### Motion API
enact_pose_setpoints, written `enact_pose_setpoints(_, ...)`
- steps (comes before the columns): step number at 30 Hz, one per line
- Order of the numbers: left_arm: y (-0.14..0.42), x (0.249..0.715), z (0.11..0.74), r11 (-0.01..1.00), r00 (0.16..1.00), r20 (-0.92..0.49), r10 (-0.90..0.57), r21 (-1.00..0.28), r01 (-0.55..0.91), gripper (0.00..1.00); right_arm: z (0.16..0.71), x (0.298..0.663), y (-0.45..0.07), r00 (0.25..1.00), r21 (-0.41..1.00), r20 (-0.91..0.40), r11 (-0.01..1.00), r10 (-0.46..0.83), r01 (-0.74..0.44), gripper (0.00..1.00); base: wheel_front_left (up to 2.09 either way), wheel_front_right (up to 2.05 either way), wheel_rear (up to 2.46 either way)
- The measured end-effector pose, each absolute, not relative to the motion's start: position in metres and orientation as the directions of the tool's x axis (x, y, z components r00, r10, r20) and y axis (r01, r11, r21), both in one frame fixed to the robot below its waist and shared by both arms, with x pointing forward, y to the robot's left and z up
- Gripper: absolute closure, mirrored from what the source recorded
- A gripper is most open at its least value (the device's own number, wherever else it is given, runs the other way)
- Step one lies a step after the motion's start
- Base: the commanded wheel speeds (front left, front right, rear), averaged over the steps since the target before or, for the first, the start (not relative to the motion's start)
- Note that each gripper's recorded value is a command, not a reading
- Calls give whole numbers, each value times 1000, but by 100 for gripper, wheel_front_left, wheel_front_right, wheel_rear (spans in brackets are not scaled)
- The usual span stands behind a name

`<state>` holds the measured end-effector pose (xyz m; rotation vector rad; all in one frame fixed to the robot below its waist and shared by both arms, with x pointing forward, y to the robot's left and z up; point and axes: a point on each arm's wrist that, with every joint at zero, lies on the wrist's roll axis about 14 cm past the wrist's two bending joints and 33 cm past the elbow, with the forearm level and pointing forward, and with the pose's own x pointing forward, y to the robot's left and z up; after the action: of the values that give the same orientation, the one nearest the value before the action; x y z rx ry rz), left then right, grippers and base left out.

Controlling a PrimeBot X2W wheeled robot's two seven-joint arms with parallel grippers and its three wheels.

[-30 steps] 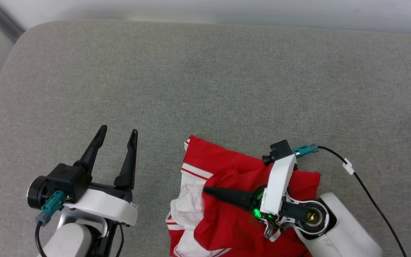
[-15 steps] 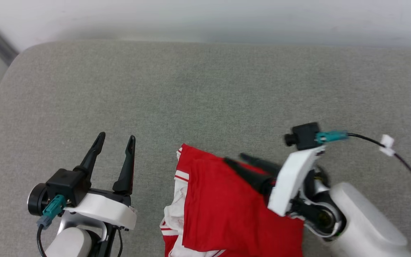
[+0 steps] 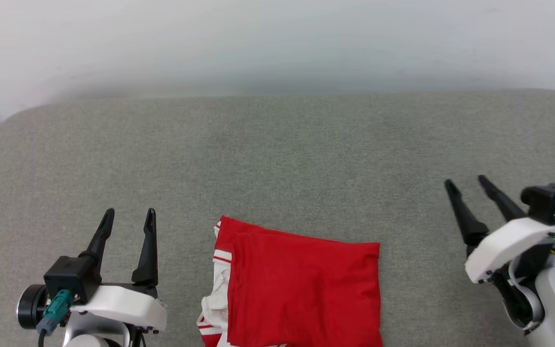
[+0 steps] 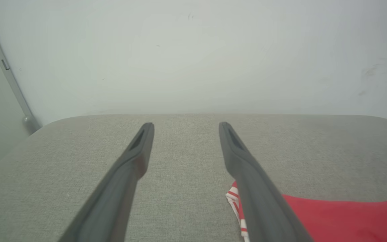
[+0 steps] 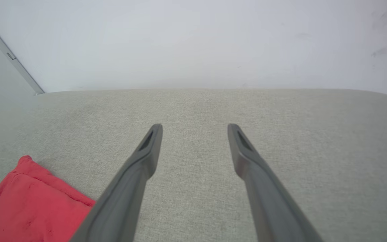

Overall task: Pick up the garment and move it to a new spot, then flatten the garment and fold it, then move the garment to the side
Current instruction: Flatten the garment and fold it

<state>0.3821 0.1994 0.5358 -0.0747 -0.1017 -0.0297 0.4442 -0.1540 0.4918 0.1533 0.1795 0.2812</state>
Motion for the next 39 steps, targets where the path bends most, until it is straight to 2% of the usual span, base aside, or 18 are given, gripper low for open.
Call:
enact_pose_setpoints(4, 198, 378, 538, 998, 993, 112, -22, -58, 28, 0, 519, 434, -179, 978, 87, -29, 975, 206, -203, 0, 0, 0, 0)
enact_pose_setpoints(10, 200, 366, 538, 999, 994, 112, -4, -49, 9, 0, 548, 405, -175, 981, 43, 83, 983, 176, -180, 0, 0, 0, 0)
enact_pose_setpoints(23, 197, 343, 532, 999, 995, 100, -15, -27, 18, 0, 554, 349, -183, 992, 95, 77, 990, 97, -104, 0, 0, 0, 0)
enact_pose_setpoints(39, 197, 344, 532, 999, 995, 99, -9, -43, 14, 0, 550, 347, -185, 996, 127, 36, 988, 79, -82, 0, 0, 0, 0)
